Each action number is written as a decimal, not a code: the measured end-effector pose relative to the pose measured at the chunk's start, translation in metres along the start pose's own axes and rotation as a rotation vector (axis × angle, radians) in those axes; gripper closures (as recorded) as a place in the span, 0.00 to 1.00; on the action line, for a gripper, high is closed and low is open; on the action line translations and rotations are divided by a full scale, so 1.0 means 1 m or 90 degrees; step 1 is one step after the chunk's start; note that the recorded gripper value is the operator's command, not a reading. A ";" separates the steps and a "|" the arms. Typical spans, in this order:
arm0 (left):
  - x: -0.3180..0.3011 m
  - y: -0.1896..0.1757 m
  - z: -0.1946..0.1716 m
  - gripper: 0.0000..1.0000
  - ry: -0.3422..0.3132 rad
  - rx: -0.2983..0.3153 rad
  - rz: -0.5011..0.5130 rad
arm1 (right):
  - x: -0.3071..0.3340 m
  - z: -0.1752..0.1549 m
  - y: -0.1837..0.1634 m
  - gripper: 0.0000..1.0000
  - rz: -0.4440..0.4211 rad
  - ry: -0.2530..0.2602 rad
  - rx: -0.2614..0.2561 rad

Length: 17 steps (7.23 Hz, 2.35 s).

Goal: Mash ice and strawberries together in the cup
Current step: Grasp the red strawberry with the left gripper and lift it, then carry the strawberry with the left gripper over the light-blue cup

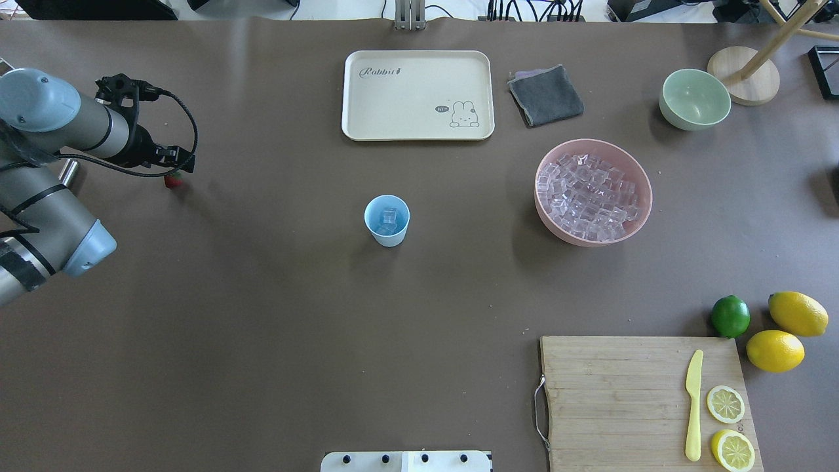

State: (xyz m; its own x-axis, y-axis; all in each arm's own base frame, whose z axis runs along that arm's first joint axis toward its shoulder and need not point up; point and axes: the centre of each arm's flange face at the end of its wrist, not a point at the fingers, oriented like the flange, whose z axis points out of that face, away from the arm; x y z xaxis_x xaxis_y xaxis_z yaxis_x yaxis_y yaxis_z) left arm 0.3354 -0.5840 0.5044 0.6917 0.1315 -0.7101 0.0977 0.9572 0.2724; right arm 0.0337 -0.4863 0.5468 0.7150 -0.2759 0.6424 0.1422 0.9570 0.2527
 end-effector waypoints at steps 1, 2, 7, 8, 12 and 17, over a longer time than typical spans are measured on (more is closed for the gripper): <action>0.000 0.004 0.003 0.30 -0.001 -0.004 -0.001 | 0.000 0.000 0.000 0.02 0.000 0.000 0.000; 0.002 0.007 0.005 0.47 0.000 -0.007 0.000 | 0.000 -0.001 0.000 0.02 0.001 0.000 0.001; 0.013 0.010 0.006 1.00 0.005 -0.012 0.007 | 0.003 0.003 0.002 0.02 0.008 -0.001 -0.004; 0.017 0.008 0.000 1.00 0.010 -0.007 0.008 | 0.002 0.003 0.002 0.02 0.008 -0.001 -0.004; 0.098 -0.024 -0.068 1.00 0.057 0.003 0.025 | 0.002 0.002 0.001 0.02 0.006 -0.001 -0.003; 0.298 0.016 -0.128 1.00 0.147 0.003 0.004 | 0.008 0.009 0.007 0.02 0.009 0.001 -0.013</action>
State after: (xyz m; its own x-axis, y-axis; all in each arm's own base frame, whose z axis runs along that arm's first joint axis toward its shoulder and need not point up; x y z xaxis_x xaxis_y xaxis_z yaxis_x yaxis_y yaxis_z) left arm 0.4510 -0.4967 0.2138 0.5099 0.1929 -0.8383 0.0976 0.9553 0.2792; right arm 0.0342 -0.4824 0.5601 0.7182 -0.2616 0.6448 0.1453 0.9626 0.2287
